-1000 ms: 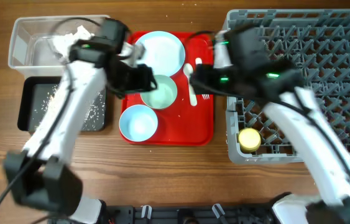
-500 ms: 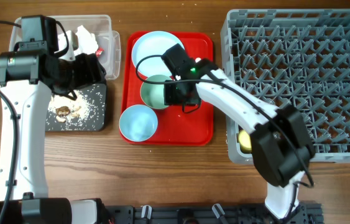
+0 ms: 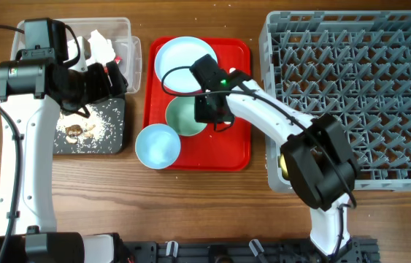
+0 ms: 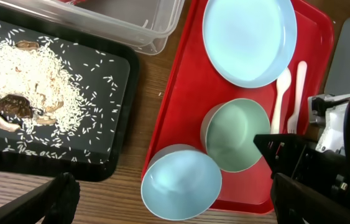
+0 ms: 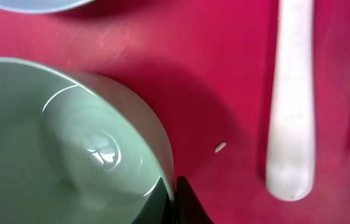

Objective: Sort waste into correct bins and load items into the dishwasher rack
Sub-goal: 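Place the green bowl upright at the back of the dish rack, then reach the right gripper to the light blue bowl and grasp it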

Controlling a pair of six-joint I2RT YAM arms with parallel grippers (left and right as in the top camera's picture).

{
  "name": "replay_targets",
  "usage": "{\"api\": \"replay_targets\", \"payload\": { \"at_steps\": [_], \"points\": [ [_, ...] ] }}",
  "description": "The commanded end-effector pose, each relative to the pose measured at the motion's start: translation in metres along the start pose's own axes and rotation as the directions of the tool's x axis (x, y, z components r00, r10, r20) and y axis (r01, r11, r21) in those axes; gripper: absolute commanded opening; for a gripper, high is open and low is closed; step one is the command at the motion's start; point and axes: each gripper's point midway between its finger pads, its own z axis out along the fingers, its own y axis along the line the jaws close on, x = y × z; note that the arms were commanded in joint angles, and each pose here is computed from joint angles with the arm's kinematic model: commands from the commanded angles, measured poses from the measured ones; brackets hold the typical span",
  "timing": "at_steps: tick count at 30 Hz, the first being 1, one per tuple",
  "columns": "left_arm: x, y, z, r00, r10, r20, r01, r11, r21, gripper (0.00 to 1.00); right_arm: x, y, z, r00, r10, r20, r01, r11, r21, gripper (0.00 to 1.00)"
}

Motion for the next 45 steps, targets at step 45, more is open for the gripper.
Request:
{"api": "replay_targets", "payload": {
  "at_steps": [45],
  "points": [
    [-0.002, 0.002, -0.002, 1.0, -0.001, 0.008, 0.001, 1.0, -0.005, 1.0, -0.169, -0.179, -0.143, 0.73, -0.652, -0.206, 0.348, 0.095, 0.933, 0.1]
  ]
}}
